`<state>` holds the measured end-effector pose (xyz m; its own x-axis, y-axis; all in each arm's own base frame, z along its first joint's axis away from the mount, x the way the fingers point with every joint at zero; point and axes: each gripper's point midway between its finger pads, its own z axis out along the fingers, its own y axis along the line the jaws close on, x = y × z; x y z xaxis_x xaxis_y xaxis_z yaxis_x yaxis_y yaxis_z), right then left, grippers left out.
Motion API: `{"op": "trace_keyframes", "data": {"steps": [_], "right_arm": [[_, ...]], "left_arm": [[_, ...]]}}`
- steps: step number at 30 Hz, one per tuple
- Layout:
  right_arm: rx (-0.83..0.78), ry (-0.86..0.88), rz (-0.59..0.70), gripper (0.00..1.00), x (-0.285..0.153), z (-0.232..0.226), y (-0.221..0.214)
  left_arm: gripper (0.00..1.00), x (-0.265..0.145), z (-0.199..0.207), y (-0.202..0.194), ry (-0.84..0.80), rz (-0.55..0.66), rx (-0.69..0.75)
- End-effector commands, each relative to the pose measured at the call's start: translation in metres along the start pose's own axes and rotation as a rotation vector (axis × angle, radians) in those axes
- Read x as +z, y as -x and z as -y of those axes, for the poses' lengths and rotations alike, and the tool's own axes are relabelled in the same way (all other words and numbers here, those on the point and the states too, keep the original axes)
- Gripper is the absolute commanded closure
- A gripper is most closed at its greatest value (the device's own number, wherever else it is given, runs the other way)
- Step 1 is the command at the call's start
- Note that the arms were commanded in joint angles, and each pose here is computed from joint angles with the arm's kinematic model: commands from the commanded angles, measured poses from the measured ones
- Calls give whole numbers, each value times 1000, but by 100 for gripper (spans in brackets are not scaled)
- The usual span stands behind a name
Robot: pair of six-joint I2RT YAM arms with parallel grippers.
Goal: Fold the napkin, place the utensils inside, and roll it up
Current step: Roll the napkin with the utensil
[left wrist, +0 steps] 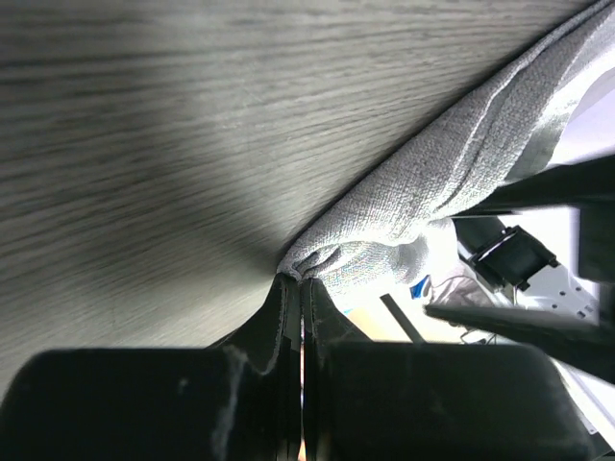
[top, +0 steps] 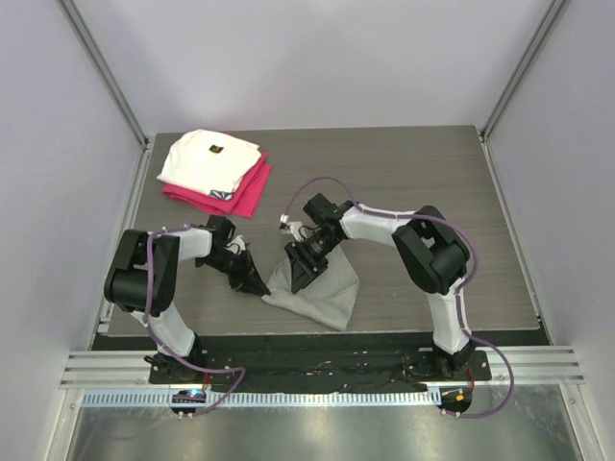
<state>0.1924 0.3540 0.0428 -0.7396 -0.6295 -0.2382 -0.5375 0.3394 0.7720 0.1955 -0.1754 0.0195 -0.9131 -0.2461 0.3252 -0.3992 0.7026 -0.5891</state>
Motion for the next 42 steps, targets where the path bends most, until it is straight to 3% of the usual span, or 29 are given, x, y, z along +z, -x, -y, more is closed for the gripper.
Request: {"op": "trace_keyframes", "data": {"steps": [1, 7, 13, 24, 27, 28, 32, 34, 42], "right_arm": [[-146, -203, 122, 35, -33, -14, 27], [-410, -661, 201, 30, -46, -22, 24], [-578, -869, 220, 29, -33, -34, 2], [-621, -866, 168, 33, 1, -24, -22], [-615, -851, 136, 45, 9, -18, -28], [-609, -845, 133, 53, 10, -16, -28], [-524, -744, 124, 63, 15, -11, -32], [-472, -638, 109, 66, 17, -11, -37], [-295, -279, 55, 70, 24, -17, -52]], "left_arm": [[100, 0, 3, 7, 21, 17, -21], [100, -3, 5, 10, 42, 17, -29], [100, -5, 4, 11, 62, 14, -31], [100, -8, 7, 15, 77, 24, -22], [100, -9, 8, 16, 76, 26, -15], [100, -9, 9, 17, 74, 26, -13], [99, -12, 13, 18, 64, 36, 8], [94, -14, 15, 19, 62, 47, 23], [43, -30, 30, 26, 47, 121, 103]]}}
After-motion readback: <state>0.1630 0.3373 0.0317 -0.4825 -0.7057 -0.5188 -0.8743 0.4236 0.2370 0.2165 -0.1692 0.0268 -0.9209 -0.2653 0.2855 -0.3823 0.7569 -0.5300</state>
